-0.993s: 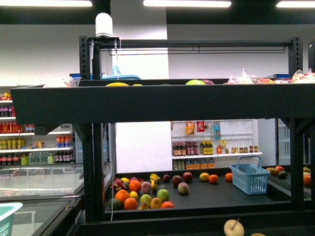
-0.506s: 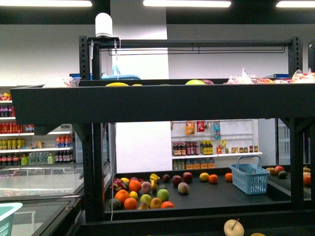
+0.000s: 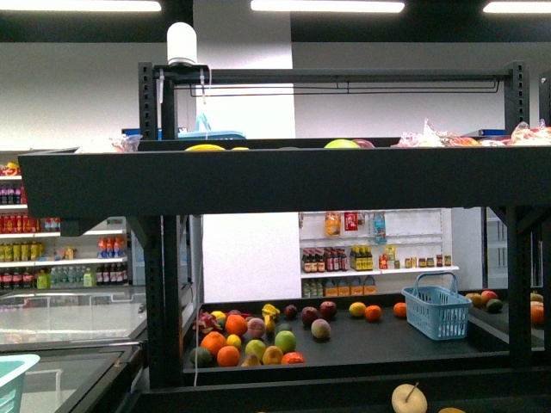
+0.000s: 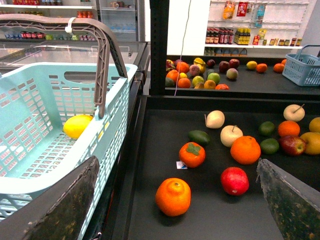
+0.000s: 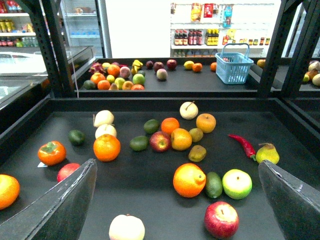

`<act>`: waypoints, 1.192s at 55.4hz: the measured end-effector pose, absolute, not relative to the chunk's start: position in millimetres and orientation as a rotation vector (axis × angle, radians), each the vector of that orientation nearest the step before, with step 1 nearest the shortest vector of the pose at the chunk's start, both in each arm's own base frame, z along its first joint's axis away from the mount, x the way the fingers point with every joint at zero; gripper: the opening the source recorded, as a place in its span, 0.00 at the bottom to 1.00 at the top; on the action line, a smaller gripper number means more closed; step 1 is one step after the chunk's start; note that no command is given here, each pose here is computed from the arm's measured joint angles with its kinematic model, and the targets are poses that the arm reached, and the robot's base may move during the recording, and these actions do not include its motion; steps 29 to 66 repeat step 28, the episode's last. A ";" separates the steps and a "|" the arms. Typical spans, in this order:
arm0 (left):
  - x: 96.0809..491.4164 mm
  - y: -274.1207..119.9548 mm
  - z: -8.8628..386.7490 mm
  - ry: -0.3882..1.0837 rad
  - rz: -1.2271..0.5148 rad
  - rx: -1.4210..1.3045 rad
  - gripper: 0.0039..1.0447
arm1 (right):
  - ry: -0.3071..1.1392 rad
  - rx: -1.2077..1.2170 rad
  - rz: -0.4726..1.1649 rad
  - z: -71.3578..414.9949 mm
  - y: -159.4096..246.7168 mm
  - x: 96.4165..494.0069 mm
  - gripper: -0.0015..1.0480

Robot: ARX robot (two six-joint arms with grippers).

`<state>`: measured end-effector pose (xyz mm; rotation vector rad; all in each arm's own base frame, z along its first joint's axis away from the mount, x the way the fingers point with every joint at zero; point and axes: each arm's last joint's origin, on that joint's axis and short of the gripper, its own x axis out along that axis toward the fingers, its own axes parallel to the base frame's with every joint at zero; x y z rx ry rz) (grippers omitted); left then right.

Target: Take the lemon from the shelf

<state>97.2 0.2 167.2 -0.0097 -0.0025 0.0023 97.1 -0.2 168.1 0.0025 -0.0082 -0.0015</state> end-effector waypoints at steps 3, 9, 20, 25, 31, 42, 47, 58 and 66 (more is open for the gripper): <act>97.2 0.2 167.2 -0.002 0.002 -0.009 0.92 | -0.008 0.002 -0.002 168.1 -0.2 97.1 0.93; 97.2 0.2 167.2 -0.002 0.002 -0.009 0.92 | -0.008 0.002 -0.002 168.1 -0.2 97.1 0.93; 97.2 0.2 167.2 -0.002 0.002 -0.009 0.92 | -0.008 0.002 -0.002 168.1 -0.2 97.1 0.93; 97.2 0.2 167.2 -0.002 0.002 -0.009 0.92 | -0.008 0.002 -0.002 168.1 -0.2 97.1 0.93; 97.2 0.2 167.2 -0.002 0.002 -0.009 0.92 | -0.008 0.002 -0.002 168.1 -0.2 97.1 0.93; 97.2 0.2 167.2 -0.002 0.002 -0.009 0.92 | -0.008 0.002 -0.002 168.1 -0.2 97.1 0.93; 97.2 0.2 167.2 -0.002 0.002 -0.009 0.92 | -0.008 0.002 -0.002 168.1 -0.2 97.1 0.93; 97.2 0.2 167.2 -0.002 0.002 -0.009 0.92 | -0.008 0.002 -0.002 168.1 -0.2 97.1 0.93; 97.2 0.2 167.2 -0.002 0.002 -0.009 0.92 | -0.008 0.002 -0.002 168.1 -0.2 97.1 0.93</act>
